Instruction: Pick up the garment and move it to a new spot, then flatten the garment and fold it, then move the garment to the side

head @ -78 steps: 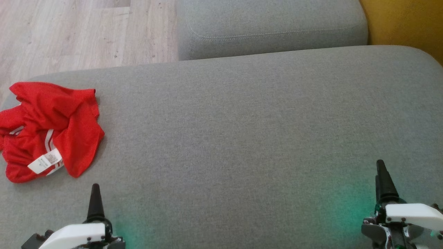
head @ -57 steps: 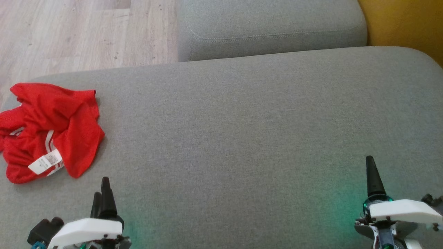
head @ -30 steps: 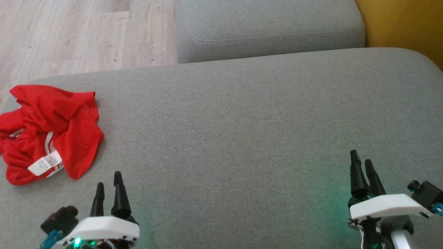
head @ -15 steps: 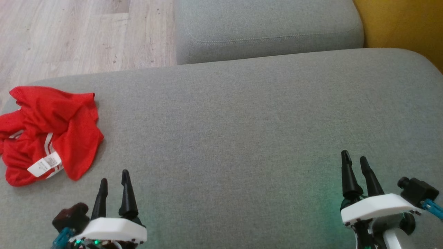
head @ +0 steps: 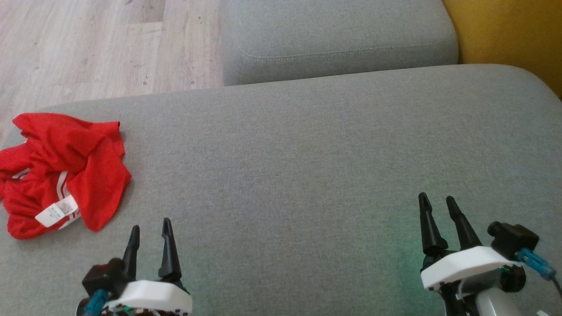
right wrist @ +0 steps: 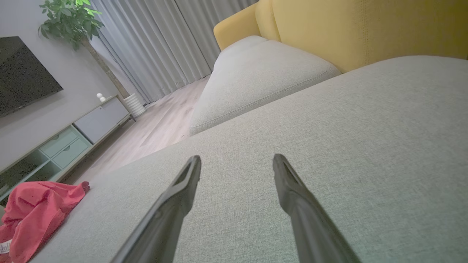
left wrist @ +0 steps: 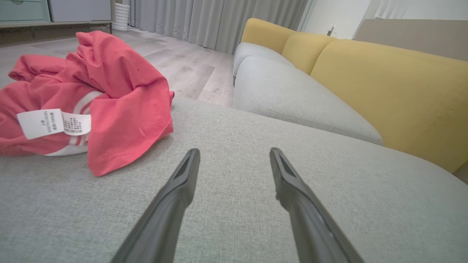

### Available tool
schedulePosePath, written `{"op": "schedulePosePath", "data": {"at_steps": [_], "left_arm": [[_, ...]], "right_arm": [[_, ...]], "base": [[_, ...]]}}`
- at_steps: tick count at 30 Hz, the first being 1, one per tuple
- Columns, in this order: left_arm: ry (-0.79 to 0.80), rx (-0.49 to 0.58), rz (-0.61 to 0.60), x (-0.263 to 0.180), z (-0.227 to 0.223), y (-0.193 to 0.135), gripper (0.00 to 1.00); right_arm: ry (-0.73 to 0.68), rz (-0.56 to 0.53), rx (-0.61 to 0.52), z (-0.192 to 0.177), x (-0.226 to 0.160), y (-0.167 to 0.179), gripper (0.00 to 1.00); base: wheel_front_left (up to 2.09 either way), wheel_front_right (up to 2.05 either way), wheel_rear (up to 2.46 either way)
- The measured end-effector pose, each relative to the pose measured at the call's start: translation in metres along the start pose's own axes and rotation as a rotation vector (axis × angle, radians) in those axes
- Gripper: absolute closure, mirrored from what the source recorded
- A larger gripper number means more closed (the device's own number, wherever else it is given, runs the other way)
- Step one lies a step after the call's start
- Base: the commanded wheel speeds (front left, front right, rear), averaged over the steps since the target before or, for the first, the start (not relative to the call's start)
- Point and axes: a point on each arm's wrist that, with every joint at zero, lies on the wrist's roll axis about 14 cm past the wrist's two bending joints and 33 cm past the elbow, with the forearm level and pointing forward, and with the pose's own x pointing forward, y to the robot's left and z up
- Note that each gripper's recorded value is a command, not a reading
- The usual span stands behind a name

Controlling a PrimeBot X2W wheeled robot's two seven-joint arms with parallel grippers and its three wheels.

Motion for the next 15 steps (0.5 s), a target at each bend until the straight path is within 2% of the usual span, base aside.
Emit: {"op": "schedulePosePath", "data": {"at_steps": [15], "left_arm": [[-0.017, 0.141, -0.005, -0.001, -0.003, 0.0, 0.0]], "right_arm": [[-0.016, 0.043, -0.168, 0.003, -0.001, 0.011, 0.0]], "base": [[0.0, 0.0, 0.0]]}}
